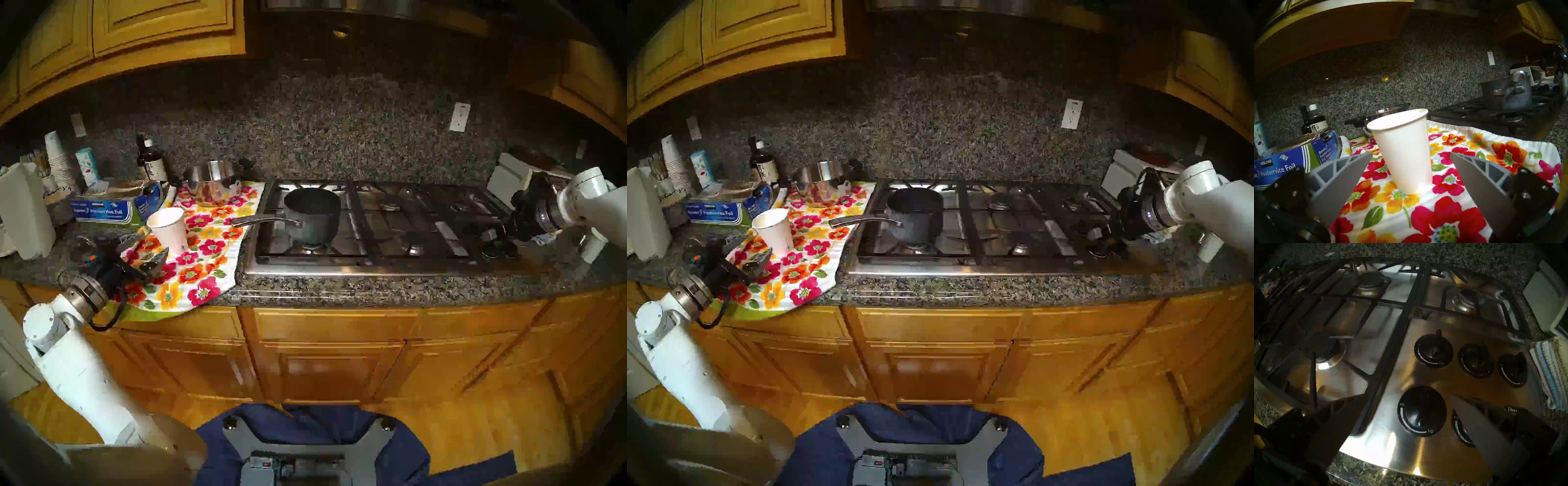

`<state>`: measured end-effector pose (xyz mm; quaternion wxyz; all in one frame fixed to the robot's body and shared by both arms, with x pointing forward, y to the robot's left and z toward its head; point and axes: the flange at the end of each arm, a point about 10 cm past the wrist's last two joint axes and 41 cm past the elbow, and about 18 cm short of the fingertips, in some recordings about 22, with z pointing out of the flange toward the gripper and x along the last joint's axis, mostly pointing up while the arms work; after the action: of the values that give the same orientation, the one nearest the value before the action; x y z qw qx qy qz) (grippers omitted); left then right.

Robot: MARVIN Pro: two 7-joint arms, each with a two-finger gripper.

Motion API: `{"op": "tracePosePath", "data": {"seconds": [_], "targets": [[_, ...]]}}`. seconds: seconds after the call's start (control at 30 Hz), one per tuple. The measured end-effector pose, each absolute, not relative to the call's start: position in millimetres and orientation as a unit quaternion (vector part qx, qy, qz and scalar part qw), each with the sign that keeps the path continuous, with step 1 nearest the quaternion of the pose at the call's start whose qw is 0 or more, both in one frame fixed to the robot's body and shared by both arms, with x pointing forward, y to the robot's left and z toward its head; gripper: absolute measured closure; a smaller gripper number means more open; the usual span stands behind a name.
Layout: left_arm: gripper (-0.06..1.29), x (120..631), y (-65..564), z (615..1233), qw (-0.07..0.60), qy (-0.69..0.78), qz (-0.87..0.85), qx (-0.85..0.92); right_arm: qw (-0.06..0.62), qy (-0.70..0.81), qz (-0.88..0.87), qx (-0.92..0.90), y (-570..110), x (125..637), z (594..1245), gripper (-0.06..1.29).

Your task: Pick up the water cup, pour water into the pot, turn on the stove

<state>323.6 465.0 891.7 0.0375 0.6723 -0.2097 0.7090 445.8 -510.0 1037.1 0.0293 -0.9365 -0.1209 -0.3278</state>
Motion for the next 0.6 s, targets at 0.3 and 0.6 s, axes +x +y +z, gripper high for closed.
{"op": "tracePosePath", "data": {"seconds": [0.3, 0.6], "targets": [[0.0, 323.6, 465.0, 891.7, 0.038, -0.21, 0.709, 0.672, 0.03, -0.115, -0.331, -0.936, -508.8, 441.4, 1035.9, -0.01], [0.0, 323.6, 465.0, 891.7, 0.038, -0.21, 0.709, 0.672, 0.028, -0.113, -0.343, -0.932, -510.3, 443.1, 1036.6, -0.01]]}}
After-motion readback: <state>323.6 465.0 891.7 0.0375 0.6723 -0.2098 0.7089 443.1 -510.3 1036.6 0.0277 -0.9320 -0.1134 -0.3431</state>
